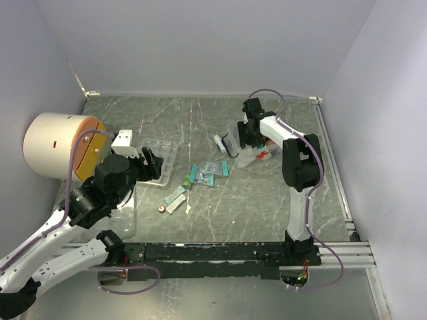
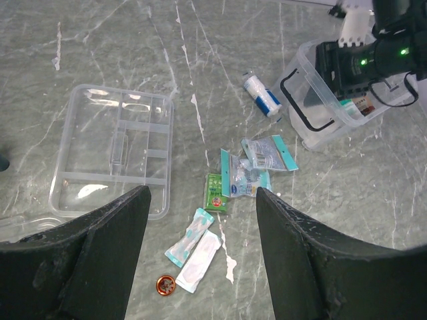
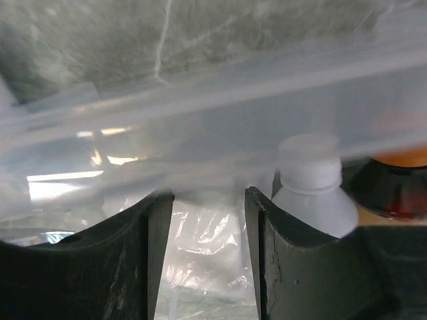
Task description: Organize the medicine kit
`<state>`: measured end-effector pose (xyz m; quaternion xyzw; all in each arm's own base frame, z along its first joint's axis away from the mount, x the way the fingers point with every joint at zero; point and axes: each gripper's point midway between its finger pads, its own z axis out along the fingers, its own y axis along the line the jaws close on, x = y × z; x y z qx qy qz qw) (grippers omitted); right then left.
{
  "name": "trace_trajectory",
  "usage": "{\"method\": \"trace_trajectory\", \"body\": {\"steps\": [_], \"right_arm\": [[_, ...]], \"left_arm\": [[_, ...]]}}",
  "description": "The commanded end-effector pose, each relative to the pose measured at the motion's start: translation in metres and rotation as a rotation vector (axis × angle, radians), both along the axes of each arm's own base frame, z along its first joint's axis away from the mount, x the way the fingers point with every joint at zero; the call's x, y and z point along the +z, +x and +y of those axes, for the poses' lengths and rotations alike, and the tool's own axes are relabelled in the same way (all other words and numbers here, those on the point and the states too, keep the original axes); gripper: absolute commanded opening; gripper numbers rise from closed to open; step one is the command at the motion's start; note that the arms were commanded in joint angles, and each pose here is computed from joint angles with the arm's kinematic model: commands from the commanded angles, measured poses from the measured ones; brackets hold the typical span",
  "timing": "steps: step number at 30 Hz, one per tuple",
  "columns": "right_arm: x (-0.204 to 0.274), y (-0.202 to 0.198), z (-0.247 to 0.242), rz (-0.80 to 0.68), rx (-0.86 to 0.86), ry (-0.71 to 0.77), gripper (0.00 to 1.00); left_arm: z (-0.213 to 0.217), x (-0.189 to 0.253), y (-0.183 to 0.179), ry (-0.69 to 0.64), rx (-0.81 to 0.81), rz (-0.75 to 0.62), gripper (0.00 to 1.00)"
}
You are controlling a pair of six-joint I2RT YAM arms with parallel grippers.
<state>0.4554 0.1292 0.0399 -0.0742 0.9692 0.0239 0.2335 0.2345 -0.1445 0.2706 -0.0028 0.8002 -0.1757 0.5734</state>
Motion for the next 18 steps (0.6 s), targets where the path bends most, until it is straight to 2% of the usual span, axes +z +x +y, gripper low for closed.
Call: {"method": "trace_trajectory", "body": {"steps": [1,9,12,15,18], "right_arm": [[-0.020,-0.017,0.003,0.066,0.016,0.011,0.47],[-0.019,-0.038,0.016,0.085,-0.077,0.170,0.46],[0.004,-0.032,0.021,0.043,-0.104,0.229,0.48],[0.024,-0.020,0.018,-0.008,-0.109,0.210,0.50],[0.034,-0.015,0.004,-0.033,-0.120,0.127,0.50]], "left_arm": [[0.000,0.003,0.001,-0.009,0.008,-0.009,0.75],[-0.001,0.002,0.000,-0.018,0.005,-0.012,0.76],[0.000,0.002,0.000,-0.018,0.006,-0.012,0.75],[0.001,0.003,-0.001,-0.019,0.006,-0.014,0.76],[0.001,0.004,-0.001,-0.023,0.006,-0.016,0.76]]}}
